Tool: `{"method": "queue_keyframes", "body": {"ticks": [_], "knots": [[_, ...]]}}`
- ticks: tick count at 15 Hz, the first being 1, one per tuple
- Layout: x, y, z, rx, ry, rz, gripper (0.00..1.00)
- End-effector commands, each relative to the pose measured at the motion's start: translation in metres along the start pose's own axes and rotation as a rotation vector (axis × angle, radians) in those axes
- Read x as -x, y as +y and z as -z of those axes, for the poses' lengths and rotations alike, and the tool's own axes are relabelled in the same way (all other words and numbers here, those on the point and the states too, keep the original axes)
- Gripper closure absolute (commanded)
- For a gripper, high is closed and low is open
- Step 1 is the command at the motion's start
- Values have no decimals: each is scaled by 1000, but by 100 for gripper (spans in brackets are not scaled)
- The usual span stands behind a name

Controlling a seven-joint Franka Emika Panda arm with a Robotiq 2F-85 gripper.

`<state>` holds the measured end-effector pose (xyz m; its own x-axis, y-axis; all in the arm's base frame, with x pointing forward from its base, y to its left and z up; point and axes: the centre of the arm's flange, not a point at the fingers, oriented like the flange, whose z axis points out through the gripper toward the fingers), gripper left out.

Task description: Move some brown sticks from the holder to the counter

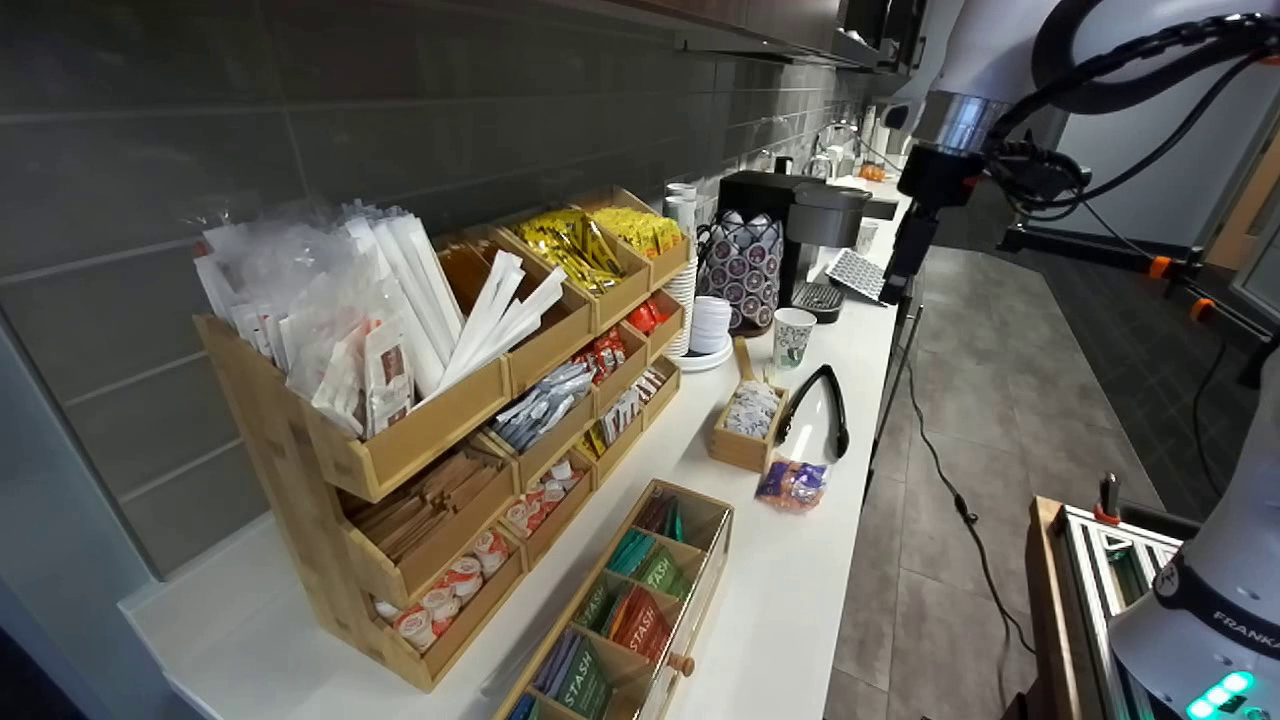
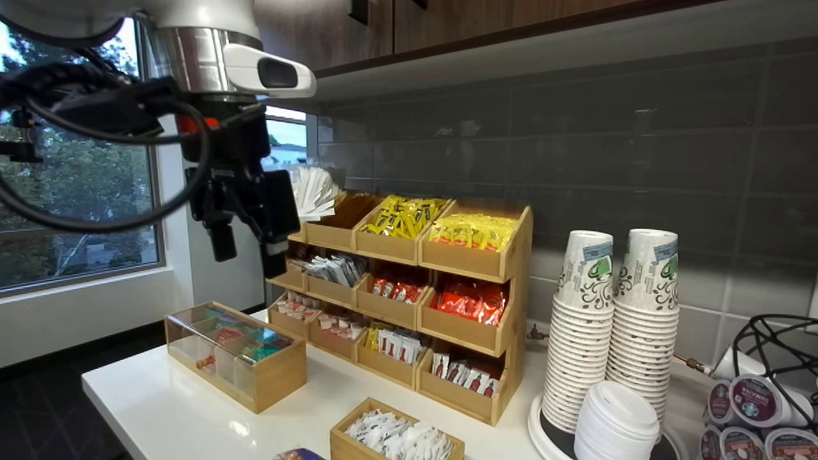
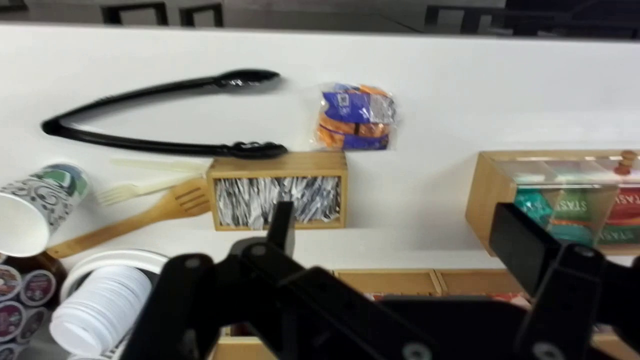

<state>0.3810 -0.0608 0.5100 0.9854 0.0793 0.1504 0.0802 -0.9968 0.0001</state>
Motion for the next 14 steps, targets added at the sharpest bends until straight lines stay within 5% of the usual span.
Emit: {"method": "queue_keyframes", "body": {"ticks": [1,8,14], "knots": [[-26,-17,-24,-124,119,50,0],[-78,-75,-52,-228,337,198,0],[-74,-86,-53,-212,312,188,0]]}}
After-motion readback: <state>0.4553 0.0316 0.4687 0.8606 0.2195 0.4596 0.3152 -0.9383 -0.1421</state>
